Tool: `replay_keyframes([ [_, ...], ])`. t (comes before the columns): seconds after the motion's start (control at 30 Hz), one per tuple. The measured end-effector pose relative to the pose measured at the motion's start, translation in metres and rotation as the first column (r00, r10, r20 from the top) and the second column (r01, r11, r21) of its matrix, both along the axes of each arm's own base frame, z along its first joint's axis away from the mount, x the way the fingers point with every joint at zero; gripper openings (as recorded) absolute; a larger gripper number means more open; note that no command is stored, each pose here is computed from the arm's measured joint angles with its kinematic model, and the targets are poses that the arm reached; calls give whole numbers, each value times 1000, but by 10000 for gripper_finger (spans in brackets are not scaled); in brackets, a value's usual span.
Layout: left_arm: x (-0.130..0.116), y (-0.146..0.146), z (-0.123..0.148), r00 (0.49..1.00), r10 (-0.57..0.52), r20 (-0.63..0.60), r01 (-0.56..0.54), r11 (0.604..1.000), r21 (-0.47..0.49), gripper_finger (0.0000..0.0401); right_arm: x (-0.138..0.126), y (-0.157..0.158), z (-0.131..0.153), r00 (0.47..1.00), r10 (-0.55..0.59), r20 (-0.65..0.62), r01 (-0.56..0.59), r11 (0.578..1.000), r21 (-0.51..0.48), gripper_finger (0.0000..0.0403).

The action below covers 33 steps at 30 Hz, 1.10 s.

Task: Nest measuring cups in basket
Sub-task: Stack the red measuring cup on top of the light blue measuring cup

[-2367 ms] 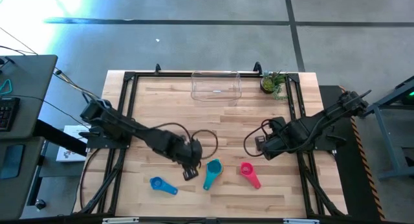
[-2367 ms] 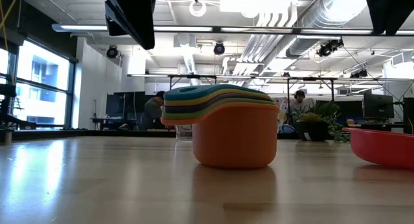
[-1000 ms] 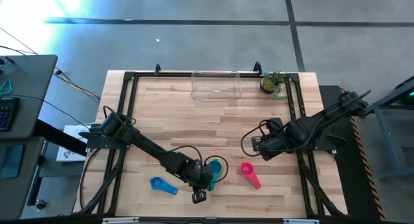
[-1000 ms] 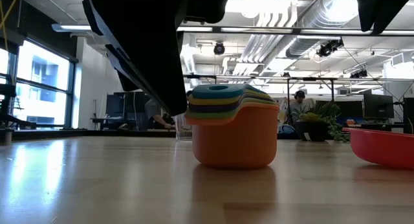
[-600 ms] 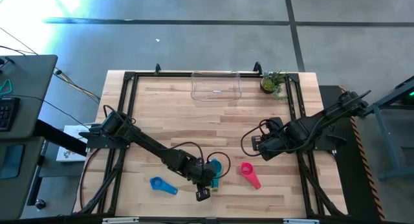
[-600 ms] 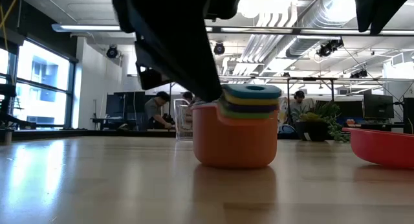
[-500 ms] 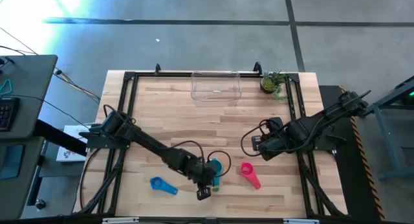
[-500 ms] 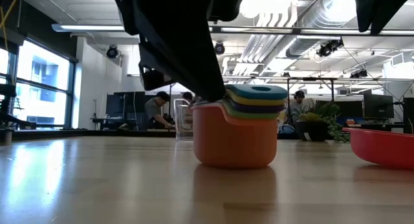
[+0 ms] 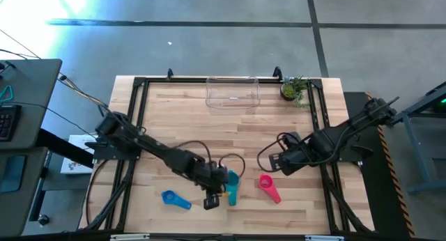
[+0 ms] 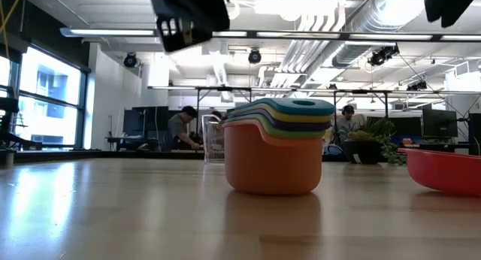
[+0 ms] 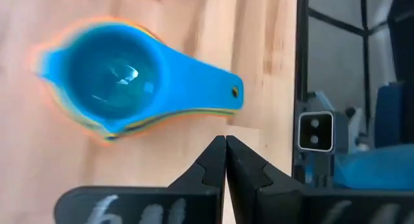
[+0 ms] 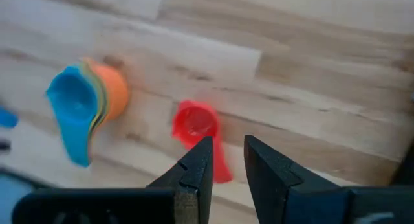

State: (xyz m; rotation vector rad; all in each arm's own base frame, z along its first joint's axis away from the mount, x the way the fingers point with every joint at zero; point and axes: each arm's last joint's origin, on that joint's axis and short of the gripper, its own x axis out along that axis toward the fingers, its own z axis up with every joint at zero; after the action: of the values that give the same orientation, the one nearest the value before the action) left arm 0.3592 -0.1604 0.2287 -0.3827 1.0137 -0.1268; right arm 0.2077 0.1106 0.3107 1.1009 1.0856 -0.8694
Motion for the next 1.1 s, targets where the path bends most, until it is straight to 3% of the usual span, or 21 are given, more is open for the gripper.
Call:
replay_keyframes([
  [0.23, -21, 30, 47, 997, 59, 55, -61, 997, 44, 3, 3, 15, -5, 997, 73, 18, -73, 997, 4, 82],
  [0.5, -61, 64, 89, 989, 140, 56, -146, 981, 126, 3, 14, 32, -25, 990, 129, -48, -131, 991, -37, 128],
  [0.77, -98, 93, 128, 966, 219, 136, -233, 968, 95, 3, 31, 39, -48, 981, 158, -111, -166, 983, -76, 134],
  [1.1, -134, 113, 159, 914, 315, 257, -344, 936, 76, 3, 50, 33, -72, 943, 280, -180, -294, 954, -56, 134],
])
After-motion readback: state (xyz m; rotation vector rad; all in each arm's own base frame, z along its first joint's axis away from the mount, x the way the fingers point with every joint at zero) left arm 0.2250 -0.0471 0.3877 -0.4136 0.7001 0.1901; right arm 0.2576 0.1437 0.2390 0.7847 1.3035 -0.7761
